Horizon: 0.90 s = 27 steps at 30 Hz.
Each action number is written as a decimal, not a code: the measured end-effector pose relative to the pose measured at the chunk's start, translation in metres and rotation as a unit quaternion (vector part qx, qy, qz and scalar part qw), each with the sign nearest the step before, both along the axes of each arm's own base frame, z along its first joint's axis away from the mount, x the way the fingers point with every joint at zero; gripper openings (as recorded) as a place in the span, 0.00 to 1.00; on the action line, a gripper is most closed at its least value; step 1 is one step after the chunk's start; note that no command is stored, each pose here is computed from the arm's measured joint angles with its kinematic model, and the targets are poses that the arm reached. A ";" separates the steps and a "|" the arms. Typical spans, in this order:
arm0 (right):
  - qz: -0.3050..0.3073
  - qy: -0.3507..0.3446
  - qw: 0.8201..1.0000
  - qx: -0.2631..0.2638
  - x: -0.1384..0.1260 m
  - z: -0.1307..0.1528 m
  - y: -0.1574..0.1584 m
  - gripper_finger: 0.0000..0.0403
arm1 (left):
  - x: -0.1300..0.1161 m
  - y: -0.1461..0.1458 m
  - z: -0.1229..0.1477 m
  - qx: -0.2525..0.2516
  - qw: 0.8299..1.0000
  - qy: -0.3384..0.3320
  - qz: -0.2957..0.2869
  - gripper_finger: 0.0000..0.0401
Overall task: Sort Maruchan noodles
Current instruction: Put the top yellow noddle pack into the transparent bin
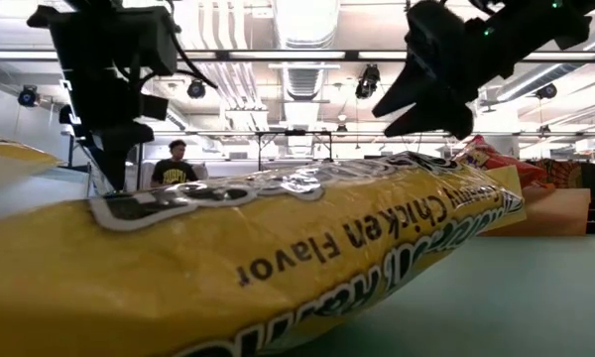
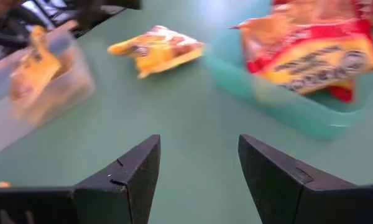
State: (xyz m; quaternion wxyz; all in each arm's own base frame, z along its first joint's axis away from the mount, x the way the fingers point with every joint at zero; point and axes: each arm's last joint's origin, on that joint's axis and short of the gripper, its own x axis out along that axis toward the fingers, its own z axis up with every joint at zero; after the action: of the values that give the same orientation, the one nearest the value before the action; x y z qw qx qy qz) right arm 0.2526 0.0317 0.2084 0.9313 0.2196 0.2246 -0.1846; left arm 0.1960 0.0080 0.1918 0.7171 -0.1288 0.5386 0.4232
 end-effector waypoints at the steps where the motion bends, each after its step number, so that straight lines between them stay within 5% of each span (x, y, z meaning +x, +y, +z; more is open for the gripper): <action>1: 0.008 -0.004 1.000 -0.003 0.002 -0.001 0.004 0.51 | 0.002 0.000 -0.002 0.000 1.000 0.001 -0.001 0.00; 18: 0.071 0.009 0.997 0.017 0.039 -0.033 0.039 0.51 | 0.035 0.001 -0.047 0.011 0.999 0.037 -0.025 0.00; 27: 0.046 0.033 0.997 0.059 0.035 -0.034 0.038 0.51 | 0.071 -0.016 -0.047 -0.094 0.979 -0.110 -0.141 0.00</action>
State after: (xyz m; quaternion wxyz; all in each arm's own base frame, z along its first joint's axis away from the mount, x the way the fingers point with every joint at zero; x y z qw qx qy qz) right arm 0.2875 0.0695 0.1739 0.9161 0.2576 0.2758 -0.1354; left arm 0.2669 -0.0075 0.1445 0.8093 -0.1646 0.5062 0.2485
